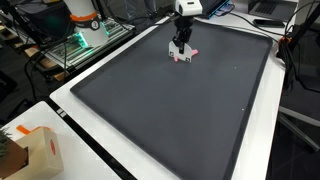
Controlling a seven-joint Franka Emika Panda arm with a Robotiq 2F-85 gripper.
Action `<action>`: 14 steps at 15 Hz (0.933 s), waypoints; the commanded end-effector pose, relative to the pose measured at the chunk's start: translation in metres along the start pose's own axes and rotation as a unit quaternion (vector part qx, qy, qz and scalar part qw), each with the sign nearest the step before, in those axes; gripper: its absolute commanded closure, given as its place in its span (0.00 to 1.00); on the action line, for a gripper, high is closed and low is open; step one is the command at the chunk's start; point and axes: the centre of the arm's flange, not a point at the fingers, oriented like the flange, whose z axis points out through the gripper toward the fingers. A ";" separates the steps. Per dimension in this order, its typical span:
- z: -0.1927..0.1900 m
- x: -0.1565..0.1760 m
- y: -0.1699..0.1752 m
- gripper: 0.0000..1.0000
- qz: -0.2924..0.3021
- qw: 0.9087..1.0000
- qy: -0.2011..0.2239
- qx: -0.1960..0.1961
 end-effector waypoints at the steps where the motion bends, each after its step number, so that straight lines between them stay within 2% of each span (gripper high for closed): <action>1: -0.006 -0.032 0.004 0.99 0.006 1.000 -0.005 -0.001; 5: -0.031 -0.039 0.004 0.99 0.017 1.000 0.006 -0.008; 9: -0.062 -0.033 -0.001 0.99 0.020 0.999 0.040 -0.010; 13: -0.095 -0.029 -0.007 0.99 0.037 0.998 0.052 -0.020; 14: -0.077 -0.020 -0.004 0.96 0.028 0.998 0.052 -0.010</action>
